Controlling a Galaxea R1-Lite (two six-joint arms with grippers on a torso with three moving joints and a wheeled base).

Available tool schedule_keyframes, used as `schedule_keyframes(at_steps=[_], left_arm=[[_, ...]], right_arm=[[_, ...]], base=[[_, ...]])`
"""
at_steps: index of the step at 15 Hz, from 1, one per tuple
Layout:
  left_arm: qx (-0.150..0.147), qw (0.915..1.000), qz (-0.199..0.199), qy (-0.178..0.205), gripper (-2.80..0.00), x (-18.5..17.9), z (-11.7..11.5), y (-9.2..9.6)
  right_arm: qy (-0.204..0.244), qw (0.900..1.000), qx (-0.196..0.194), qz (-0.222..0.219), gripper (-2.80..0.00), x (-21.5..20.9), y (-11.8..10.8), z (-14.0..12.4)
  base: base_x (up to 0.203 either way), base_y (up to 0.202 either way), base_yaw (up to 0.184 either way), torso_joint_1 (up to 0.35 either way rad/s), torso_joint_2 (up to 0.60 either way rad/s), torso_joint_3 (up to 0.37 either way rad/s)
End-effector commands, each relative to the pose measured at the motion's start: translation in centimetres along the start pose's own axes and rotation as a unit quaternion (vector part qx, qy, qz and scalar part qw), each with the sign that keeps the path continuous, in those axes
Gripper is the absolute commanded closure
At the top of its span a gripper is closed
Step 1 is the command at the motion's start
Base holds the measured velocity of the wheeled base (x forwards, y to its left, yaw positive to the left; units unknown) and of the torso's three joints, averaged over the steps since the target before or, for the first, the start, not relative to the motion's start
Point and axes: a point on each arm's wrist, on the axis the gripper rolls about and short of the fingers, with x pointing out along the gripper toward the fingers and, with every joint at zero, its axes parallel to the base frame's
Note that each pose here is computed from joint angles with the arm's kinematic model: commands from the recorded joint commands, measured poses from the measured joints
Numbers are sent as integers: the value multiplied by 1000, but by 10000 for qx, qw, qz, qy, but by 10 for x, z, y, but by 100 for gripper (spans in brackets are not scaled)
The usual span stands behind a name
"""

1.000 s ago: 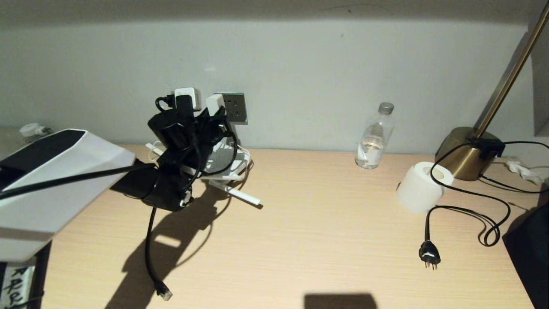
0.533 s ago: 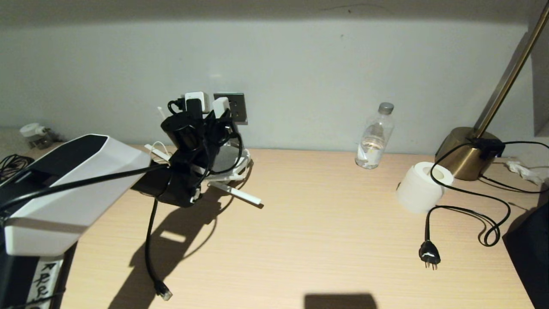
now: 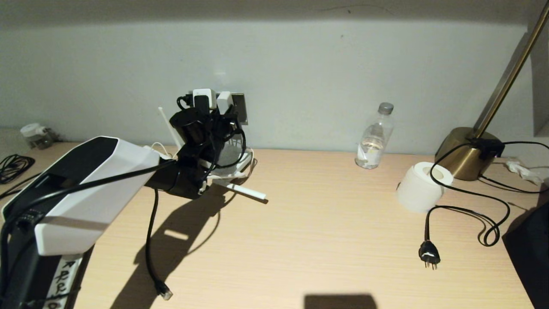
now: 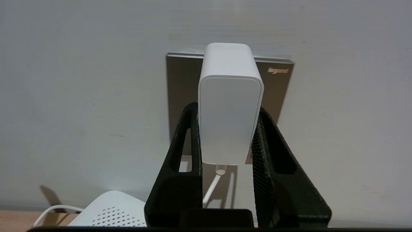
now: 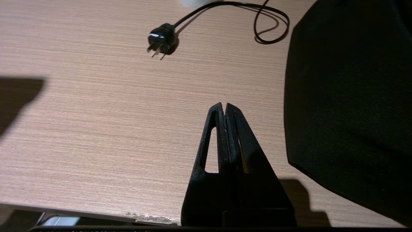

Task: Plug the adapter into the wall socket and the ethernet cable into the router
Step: Align plug and socket, then plug plug into socket

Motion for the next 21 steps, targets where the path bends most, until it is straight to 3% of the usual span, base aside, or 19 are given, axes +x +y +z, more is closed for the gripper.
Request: schedule_keyframes(at_steps=[1,9,21], left_arm=[[30,10000,58,55,0,0,-6,2],[84,9996,36,265,0,-23,-5,8],[78,9996,-75,253,0,-18,-7,6]], right_arm=[[3,10000,-4,3,0,0,0,0],[3,10000,4,3,0,0,0,0],[8,10000,27,3,0,0,0,0]], base=[[0,0,0,0,0,0],[0,0,0,0,0,0],[0,0,0,0,0,0]])
